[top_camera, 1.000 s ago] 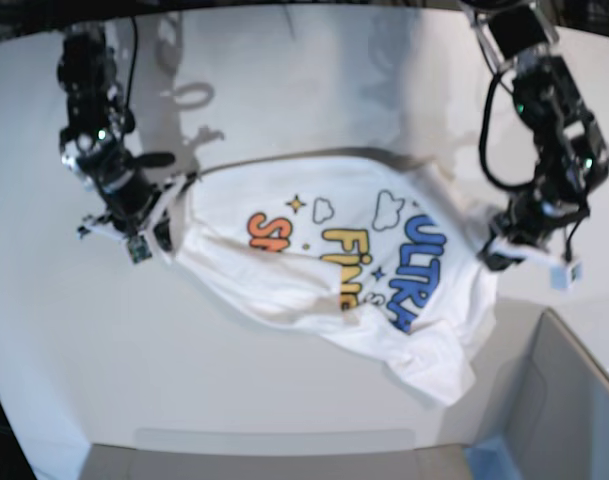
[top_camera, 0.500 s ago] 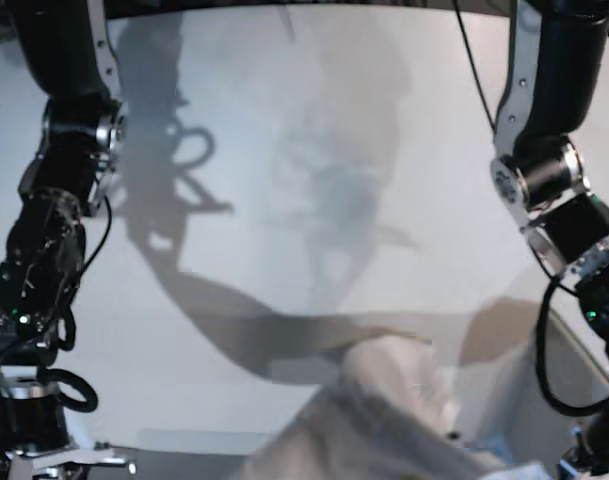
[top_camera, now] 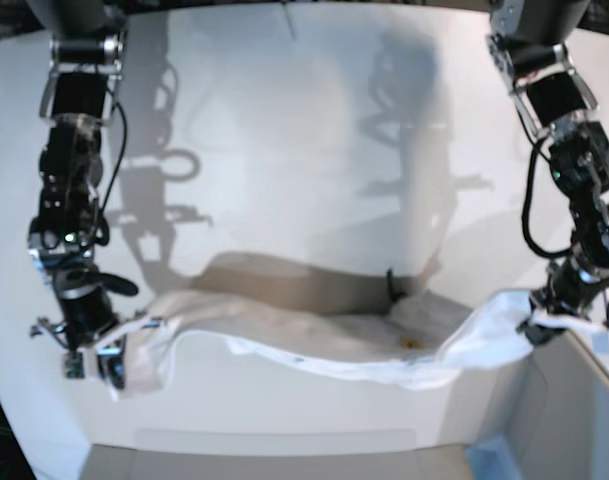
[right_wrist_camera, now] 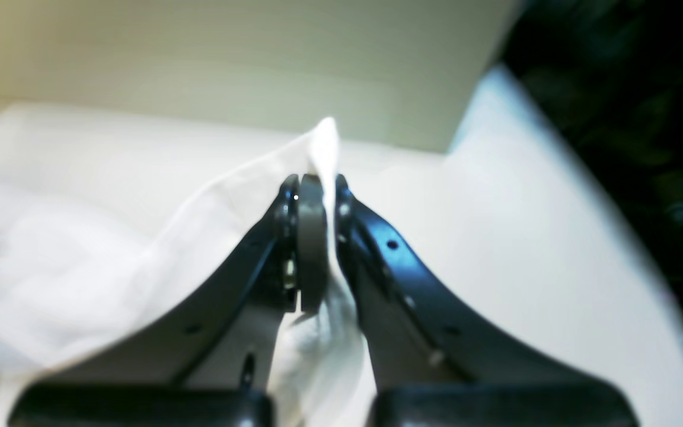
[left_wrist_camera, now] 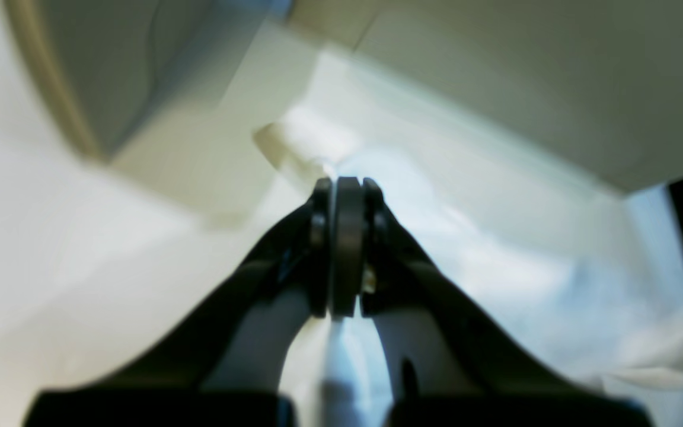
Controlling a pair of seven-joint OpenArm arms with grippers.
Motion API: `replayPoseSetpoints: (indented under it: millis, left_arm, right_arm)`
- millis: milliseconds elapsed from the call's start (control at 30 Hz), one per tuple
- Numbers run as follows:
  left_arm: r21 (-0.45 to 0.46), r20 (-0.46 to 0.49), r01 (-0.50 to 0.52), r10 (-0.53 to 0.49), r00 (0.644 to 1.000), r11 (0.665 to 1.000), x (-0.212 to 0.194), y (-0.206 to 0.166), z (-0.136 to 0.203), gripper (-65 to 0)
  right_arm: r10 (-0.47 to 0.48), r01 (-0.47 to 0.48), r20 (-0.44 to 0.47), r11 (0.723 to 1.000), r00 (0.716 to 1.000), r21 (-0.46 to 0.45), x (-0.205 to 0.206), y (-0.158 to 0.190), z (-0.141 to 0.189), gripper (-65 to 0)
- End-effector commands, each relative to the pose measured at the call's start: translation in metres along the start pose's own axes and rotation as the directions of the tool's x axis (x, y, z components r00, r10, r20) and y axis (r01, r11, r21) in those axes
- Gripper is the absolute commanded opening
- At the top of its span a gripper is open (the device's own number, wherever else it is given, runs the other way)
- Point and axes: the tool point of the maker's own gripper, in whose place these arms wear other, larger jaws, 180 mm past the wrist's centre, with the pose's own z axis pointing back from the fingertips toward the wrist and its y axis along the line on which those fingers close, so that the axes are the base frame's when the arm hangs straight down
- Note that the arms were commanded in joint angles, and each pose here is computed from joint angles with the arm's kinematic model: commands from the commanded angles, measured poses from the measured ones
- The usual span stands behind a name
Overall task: Layout the t-shirt on the table in an organized manner, then fold the t-shirt properly
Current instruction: 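Lift the shirt again with both grippers and swing it over the table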
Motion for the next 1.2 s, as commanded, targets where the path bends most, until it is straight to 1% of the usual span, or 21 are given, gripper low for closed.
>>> replayPoseSetpoints:
  millis: [0, 100, 233, 300, 367, 400, 467, 533, 567, 667, 733, 767, 800, 867, 900, 933, 967, 1000, 1067, 1133, 1167]
  left_arm:
    - [-0.007, 0.058, 0.039, -0.039, 0.998, 0.999, 0.015, -0.004, 0.010, -65.0]
    - [0.003, 0.041, 0.064, -0.064, 0.997, 0.998, 0.001, -0.002, 0.017, -65.0]
    - [0.031, -0.027, 0.100, -0.099, 0.995, 0.995, -0.037, 0.009, 0.031, -65.0]
    - [0.036, -0.051, 0.114, -0.112, 0.992, 0.993, -0.053, 0.011, 0.038, -65.0]
    - [0.039, -0.058, 0.118, -0.116, 0.992, 0.992, -0.058, 0.013, 0.040, -65.0]
    - [0.033, -0.043, 0.119, -0.117, 0.992, 0.992, -0.052, 0.010, 0.040, -65.0]
    - [0.012, 0.020, 0.120, -0.120, 0.993, 0.993, -0.026, -0.002, 0.037, -65.0]
    - [-0.024, 0.090, 0.121, -0.118, 0.989, 0.992, 0.003, -0.019, 0.034, -65.0]
    - [-0.038, 0.118, 0.117, -0.112, 0.987, 0.992, 0.017, -0.026, 0.031, -65.0]
    - [-0.068, 0.139, 0.094, -0.084, 0.987, 0.993, 0.054, -0.040, 0.008, -65.0]
    - [-0.092, 0.190, 0.052, -0.034, 0.981, 0.994, 0.094, -0.048, -0.002, -65.0]
    - [-0.109, 0.235, 0.043, -0.017, 0.972, 0.993, 0.114, -0.055, 0.000, -65.0]
    - [-0.128, 0.289, 0.041, -0.003, 0.957, 0.991, 0.136, -0.063, 0.005, -65.0]
    - [-0.155, 0.385, 0.054, 0.010, 0.923, 0.986, 0.176, -0.078, 0.023, -65.0]
    - [-0.154, 0.422, 0.056, 0.014, 0.907, 0.986, 0.191, -0.078, 0.032, -65.0]
    - [-0.138, 0.452, 0.045, 0.023, 0.892, 0.989, 0.206, -0.068, 0.041, -65.0]
    - [-0.128, 0.453, 0.031, 0.031, 0.891, 0.991, 0.212, -0.061, 0.041, -65.0]
    - [-0.127, 0.453, 0.007, 0.051, 0.890, 0.992, 0.217, -0.055, 0.039, -65.0]
    - [-0.134, 0.473, -0.006, 0.069, 0.878, 0.991, 0.229, -0.055, 0.040, -65.0]
    - [-0.136, 0.494, -0.004, 0.071, 0.867, 0.991, 0.239, -0.055, 0.046, -65.0]
    - [-0.123, 0.507, 0.004, 0.059, 0.860, 0.992, 0.245, -0.052, 0.051, -65.0]
  right_arm:
    - [0.016, -0.013, 0.079, 0.999, 0.997, -0.032, 0.023, -0.011, 0.003, -65.0]
    - [0.008, -0.008, 0.031, 1.000, 0.999, -0.021, 0.000, -0.005, 0.011, -65.0]
    - [0.017, -0.017, -0.007, 1.000, 1.000, 0.001, -0.023, 0.007, 0.034, -65.0]
    - [0.026, -0.025, -0.028, 0.999, 0.999, 0.029, -0.034, 0.019, 0.048, -65.0]
    - [0.036, -0.034, -0.048, 0.998, 0.998, 0.051, -0.043, 0.027, 0.056, -65.0]
    - [0.051, -0.046, -0.046, 0.995, 0.998, 0.085, -0.043, 0.037, 0.058, -65.0]
    - [0.085, -0.079, -0.034, 0.986, 0.996, 0.149, -0.041, 0.052, 0.059, -65.0]
    - [0.094, -0.094, 0.009, 0.983, 0.996, 0.160, -0.024, 0.054, 0.053, -65.0]
    - [0.094, -0.100, 0.047, 0.983, 0.994, 0.151, -0.008, 0.052, 0.046, -65.0]
    - [0.069, -0.087, 0.163, 0.990, 0.984, 0.109, 0.045, 0.040, 0.022, -65.0]
    - [0.024, -0.028, 0.244, 0.999, 0.969, 0.014, 0.089, 0.007, 0.003, -65.0]
    - [-0.009, 0.019, 0.289, 0.999, 0.957, -0.032, 0.111, -0.009, -0.002, -65.0]
    - [-0.041, 0.072, 0.354, 0.995, 0.934, -0.075, 0.137, -0.026, -0.004, -65.0]
    - [-0.062, 0.143, 0.497, 0.982, 0.865, -0.127, 0.185, -0.051, 0.004, -65.0]
    - [-0.060, 0.156, 0.534, 0.978, 0.843, -0.136, 0.198, -0.056, 0.006, -65.0]
    - [-0.061, 0.163, 0.549, 0.977, 0.834, -0.140, 0.205, -0.061, 0.002, -65.0]
    - [-0.068, 0.168, 0.536, 0.976, 0.841, -0.141, 0.206, -0.064, -0.007, -65.0]
    - [-0.078, 0.176, 0.511, 0.974, 0.856, -0.146, 0.202, -0.070, -0.018, -65.0]
    - [-0.063, 0.175, 0.506, 0.968, 0.860, -0.178, 0.203, -0.089, -0.024, -65.0]
    - [-0.046, 0.180, 0.546, 0.964, 0.837, -0.196, 0.214, -0.104, -0.017, -65.0]
    - [-0.067, 0.200, 0.560, 0.963, 0.826, -0.179, 0.217, -0.108, -0.016, -65.0]
